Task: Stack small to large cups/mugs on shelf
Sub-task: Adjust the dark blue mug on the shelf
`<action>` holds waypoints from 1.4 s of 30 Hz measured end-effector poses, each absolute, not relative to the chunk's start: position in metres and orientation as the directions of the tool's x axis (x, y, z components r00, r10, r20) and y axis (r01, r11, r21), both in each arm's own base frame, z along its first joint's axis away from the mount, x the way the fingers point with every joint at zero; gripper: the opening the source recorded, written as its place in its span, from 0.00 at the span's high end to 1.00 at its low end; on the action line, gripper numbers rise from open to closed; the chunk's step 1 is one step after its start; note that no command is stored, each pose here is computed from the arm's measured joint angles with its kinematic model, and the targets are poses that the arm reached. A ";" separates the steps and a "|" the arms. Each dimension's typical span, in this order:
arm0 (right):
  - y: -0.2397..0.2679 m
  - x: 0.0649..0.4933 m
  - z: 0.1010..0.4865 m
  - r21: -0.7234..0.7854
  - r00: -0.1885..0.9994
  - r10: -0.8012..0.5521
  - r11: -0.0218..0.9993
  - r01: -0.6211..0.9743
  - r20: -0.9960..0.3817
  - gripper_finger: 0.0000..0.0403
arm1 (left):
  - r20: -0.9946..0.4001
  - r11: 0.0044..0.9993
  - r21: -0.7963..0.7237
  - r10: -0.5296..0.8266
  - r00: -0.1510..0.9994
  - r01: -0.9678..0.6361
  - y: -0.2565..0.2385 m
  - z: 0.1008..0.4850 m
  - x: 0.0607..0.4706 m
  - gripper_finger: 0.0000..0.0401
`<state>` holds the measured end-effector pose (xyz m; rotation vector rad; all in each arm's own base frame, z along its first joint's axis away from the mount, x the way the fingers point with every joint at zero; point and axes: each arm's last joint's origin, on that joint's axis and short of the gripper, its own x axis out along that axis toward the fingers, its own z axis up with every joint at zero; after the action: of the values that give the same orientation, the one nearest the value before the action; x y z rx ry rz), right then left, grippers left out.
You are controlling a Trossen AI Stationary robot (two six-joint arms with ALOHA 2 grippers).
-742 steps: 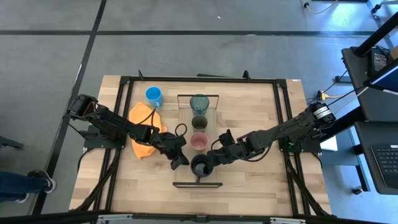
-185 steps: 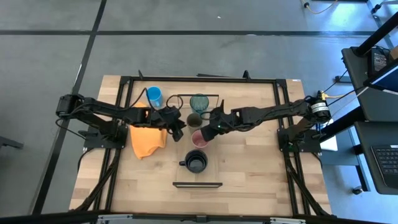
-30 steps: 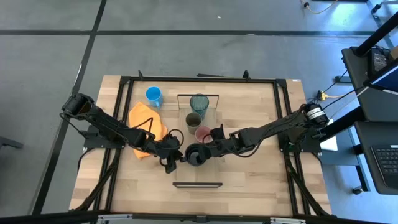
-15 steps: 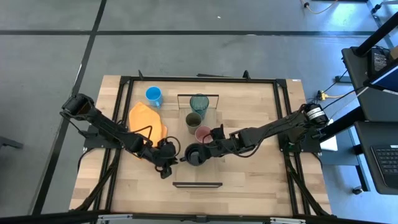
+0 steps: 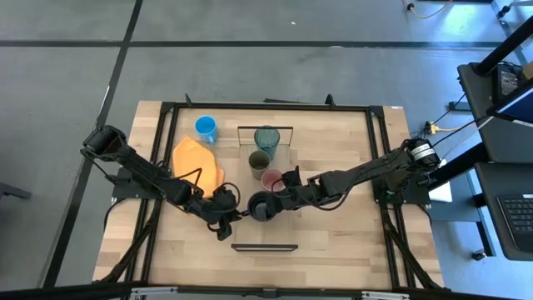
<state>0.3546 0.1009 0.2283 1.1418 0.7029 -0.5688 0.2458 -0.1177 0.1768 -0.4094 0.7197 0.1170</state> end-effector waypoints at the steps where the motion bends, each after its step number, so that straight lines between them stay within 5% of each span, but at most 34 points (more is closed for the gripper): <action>1: 0.101 0.355 0.228 0.612 0.659 -0.053 0.320 0.723 -0.751 0.81 | -0.661 0.918 -0.316 -0.032 0.750 -0.239 -0.118 0.177 0.246 0.83; 42: 0.102 0.354 0.228 0.616 0.655 -0.013 0.325 0.718 -0.756 0.80 | -0.673 0.919 -0.282 0.016 0.740 -0.276 -0.110 0.175 0.247 0.83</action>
<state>0.3544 0.1025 0.2284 1.1534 0.7339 -0.5399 0.2475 -0.1097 0.1751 -0.3806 0.7244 0.1641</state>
